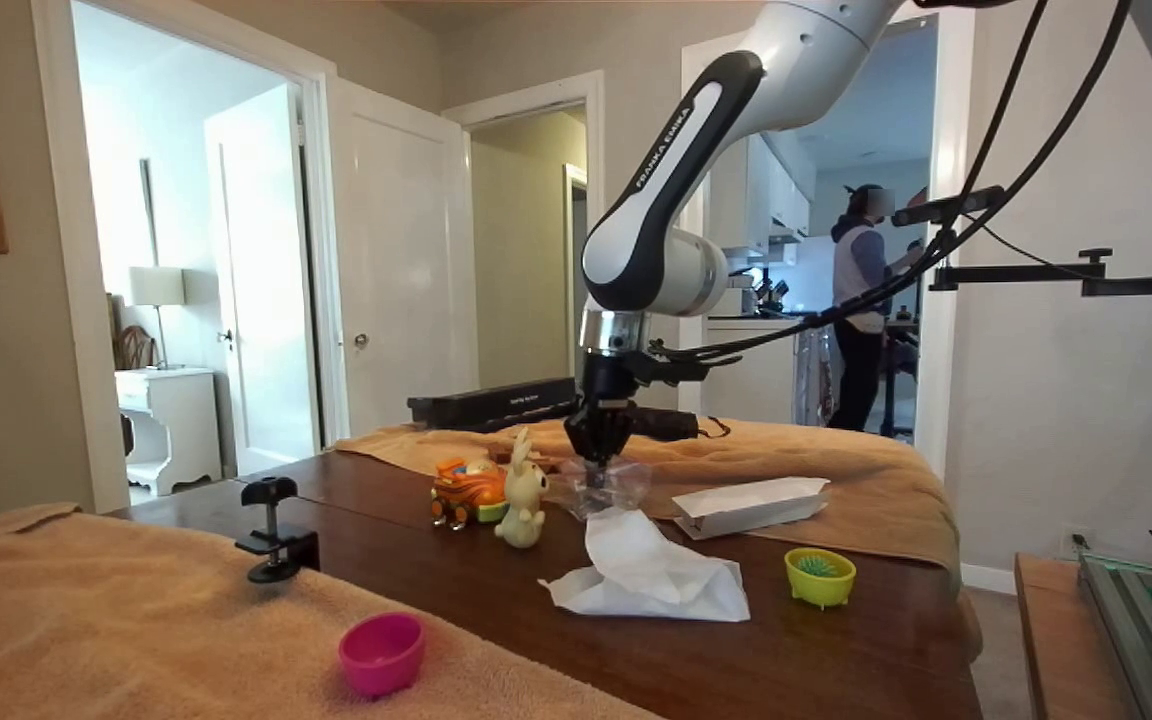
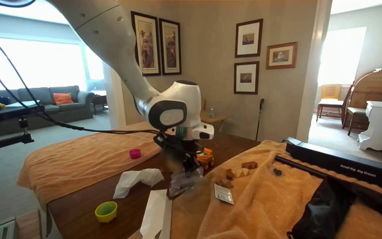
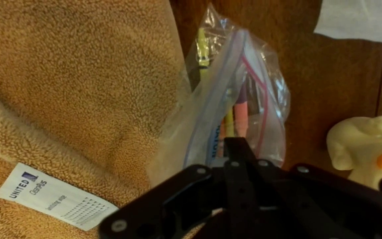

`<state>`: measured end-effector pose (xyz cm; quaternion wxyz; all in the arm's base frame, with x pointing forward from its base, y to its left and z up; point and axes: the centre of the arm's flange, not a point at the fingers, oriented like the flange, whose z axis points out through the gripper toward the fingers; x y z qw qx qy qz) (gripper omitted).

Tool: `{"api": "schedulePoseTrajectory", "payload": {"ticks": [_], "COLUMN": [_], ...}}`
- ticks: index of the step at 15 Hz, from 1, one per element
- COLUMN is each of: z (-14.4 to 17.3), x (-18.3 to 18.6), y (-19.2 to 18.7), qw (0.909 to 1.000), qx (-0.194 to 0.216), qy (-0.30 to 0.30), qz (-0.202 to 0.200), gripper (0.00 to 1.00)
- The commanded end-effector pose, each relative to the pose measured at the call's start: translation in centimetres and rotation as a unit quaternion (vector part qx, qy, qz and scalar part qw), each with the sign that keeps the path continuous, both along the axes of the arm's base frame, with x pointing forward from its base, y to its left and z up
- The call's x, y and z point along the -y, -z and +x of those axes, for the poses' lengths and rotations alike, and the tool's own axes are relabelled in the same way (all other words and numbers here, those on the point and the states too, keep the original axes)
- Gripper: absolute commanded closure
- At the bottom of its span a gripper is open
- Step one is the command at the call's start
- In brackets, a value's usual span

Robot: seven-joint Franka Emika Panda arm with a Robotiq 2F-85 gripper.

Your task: Remove the blue crayon from the clear plastic.

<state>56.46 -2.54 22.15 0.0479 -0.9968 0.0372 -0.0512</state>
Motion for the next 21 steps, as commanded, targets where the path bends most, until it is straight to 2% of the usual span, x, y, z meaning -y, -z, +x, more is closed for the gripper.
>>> {"api": "schedulePoseTrajectory", "payload": {"ticks": [1,15,16,18,21], "z": [0.1,0.0,0.0,-0.1,0.0], "x": [-0.1,0.2,0.2,0.3,0.4], "y": [0.6,1.9,2.0,2.0,2.0], "qw": [0.9999,0.9997,0.9997,0.9997,0.9996], "qx": [0.0,-0.019,-0.019,-0.019,-0.019], "qy": [-0.007,-0.01,-0.011,-0.011,-0.012], "qz": [0.007,-0.008,-0.009,-0.012,-0.015], "gripper": [1.0,1.0,0.74,0.68,0.46]}}
